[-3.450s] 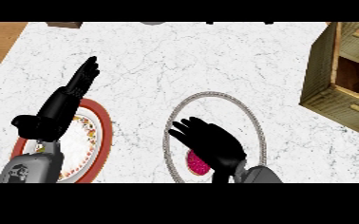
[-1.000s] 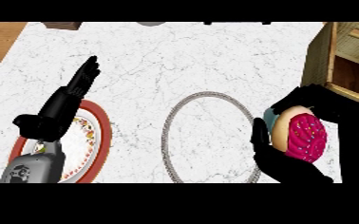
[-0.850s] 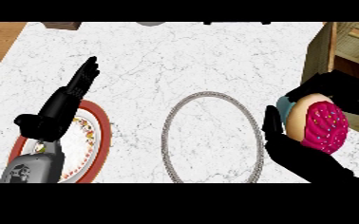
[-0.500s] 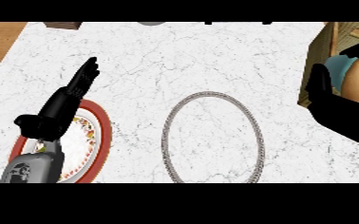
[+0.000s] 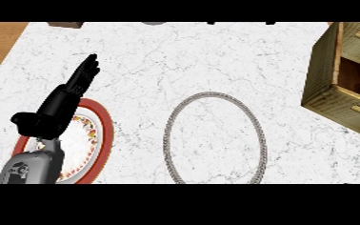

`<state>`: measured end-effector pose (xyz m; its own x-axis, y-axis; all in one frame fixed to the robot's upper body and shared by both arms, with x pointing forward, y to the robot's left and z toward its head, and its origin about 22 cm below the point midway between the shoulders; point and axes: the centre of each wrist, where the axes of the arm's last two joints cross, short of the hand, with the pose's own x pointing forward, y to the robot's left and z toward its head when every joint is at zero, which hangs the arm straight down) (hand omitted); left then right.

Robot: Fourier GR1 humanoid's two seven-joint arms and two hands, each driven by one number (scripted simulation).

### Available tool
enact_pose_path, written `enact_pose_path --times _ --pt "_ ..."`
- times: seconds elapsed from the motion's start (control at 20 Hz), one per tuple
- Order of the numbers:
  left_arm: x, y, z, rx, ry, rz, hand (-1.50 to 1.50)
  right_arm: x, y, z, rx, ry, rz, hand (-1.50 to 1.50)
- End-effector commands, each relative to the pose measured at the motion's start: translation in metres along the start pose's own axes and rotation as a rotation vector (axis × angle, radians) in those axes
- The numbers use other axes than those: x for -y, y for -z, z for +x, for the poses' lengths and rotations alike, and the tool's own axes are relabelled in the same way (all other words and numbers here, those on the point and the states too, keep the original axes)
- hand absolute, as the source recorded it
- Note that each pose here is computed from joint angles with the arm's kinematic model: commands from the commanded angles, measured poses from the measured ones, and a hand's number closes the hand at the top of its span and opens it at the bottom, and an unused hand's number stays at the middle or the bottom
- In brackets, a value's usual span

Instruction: Pick the cupcake from the placemat and place it in the basket

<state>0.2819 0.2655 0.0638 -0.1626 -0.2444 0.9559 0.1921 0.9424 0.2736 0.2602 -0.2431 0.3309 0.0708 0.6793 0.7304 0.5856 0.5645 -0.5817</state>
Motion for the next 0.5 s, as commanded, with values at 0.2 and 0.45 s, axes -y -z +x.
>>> enact_pose_path --times 0.2,0.45 --pt "-0.003 -0.006 -0.003 0.002 0.014 -0.011 0.0 0.021 0.08 -0.036 -0.117 0.026 -0.16 1.5" --pt "0.004 0.02 0.0 -0.002 0.003 -0.002 0.0 0.024 0.101 -0.059 -0.16 -0.021 -0.173 1.5"
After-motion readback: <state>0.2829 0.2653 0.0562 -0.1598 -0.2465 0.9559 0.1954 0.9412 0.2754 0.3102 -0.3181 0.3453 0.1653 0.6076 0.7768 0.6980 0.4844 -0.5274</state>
